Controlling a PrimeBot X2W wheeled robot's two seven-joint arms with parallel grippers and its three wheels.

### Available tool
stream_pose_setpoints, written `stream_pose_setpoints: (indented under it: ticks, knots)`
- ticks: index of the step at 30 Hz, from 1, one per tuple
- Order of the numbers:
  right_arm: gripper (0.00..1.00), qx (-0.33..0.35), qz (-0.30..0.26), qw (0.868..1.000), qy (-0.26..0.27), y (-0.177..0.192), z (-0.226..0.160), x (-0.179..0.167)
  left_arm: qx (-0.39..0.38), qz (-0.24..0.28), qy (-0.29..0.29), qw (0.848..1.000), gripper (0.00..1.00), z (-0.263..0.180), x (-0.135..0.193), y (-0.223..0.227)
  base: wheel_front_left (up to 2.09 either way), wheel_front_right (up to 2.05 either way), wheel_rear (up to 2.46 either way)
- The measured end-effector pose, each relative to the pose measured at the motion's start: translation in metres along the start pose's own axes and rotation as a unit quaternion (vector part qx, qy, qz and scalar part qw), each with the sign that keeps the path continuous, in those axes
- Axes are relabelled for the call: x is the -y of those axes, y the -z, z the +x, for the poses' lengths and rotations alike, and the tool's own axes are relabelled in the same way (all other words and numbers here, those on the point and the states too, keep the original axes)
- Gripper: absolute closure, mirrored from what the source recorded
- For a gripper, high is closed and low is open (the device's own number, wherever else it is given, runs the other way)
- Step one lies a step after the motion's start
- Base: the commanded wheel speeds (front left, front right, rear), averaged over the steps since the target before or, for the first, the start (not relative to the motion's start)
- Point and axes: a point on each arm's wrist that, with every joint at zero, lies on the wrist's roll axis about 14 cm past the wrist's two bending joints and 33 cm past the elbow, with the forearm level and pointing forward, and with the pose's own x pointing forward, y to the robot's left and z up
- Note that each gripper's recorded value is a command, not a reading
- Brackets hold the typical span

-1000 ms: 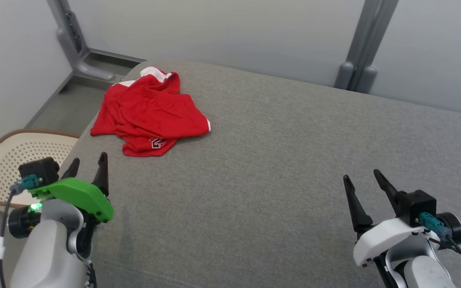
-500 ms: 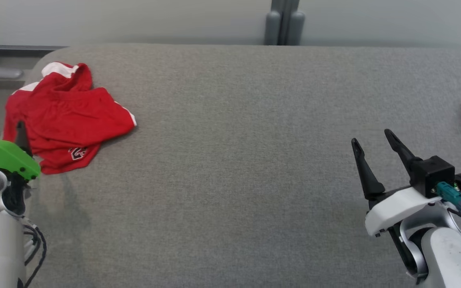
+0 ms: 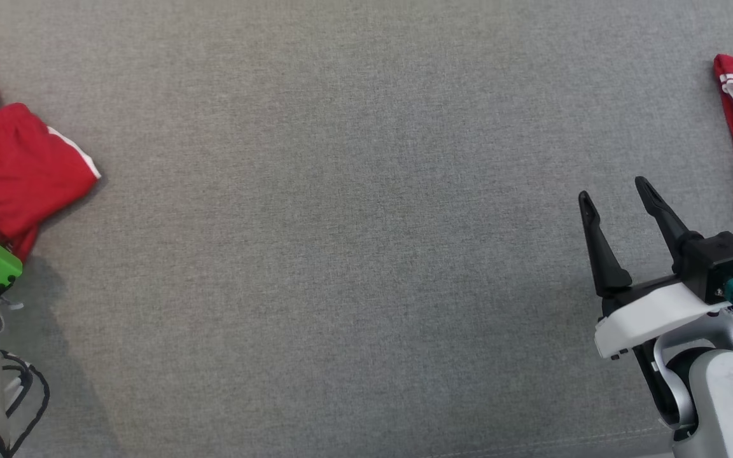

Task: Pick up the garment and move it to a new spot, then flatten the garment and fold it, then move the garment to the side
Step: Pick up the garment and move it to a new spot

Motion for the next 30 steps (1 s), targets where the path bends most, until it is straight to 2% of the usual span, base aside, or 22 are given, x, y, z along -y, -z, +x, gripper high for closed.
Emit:
stream_pose_setpoints:
  ticks: [1,2,3,6,10,13,17,23,26,30]
  knots:
    - [0.00,-0.006,0.001,1.000,0.002,0.005,0.000,0.001,-0.013,0.002,-0.003,1.000,0.12,0.004,0.000,0.008,0.00,0.00,0.00]
    - [0.00,-0.011,0.001,1.000,0.004,0.008,0.000,0.002,-0.017,0.004,-0.003,1.000,0.64,0.008,0.001,0.011,0.00,0.00,0.00]
    - [0.00,-0.013,0.003,1.000,0.005,0.010,0.000,0.003,-0.017,0.006,-0.001,1.000,1.00,0.011,0.003,0.010,0.00,0.00,0.00]
    - [0.00,-0.016,0.006,1.000,0.009,0.014,0.000,0.004,-0.019,0.015,0.015,1.000,1.00,0.015,0.009,0.011,0.00,0.00,0.00]
    - [0.00,-0.013,0.017,1.000,0.005,0.016,-0.003,-0.003,0.011,0.039,0.042,0.998,1.00,0.010,0.018,-0.010,0.00,0.00,0.00]
    - [0.00,-0.006,0.029,1.000,-0.001,0.014,-0.007,-0.010,0.067,0.057,0.080,0.993,1.00,-0.001,0.041,-0.054,0.00,0.00,0.00]
    - [0.00,0.006,0.045,0.999,-0.009,0.008,-0.014,-0.022,0.143,0.080,0.144,0.976,1.00,-0.035,0.090,-0.114,0.00,0.00,0.00]
    - [0.00,0.024,0.062,0.998,-0.021,-0.001,-0.033,-0.039,0.233,0.140,0.239,0.932,1.00,-0.116,0.166,-0.163,0.00,0.00,0.00]
    - [0.00,0.046,0.066,0.996,-0.024,-0.014,-0.040,-0.043,0.270,0.155,0.297,0.903,1.00,-0.166,0.209,-0.175,0.00,0.00,0.00]
    - [0.00,0.069,0.064,0.995,-0.019,-0.029,-0.051,-0.042,0.308,0.154,0.387,0.855,1.00,-0.237,0.268,-0.178,0.00,0.00,0.00]
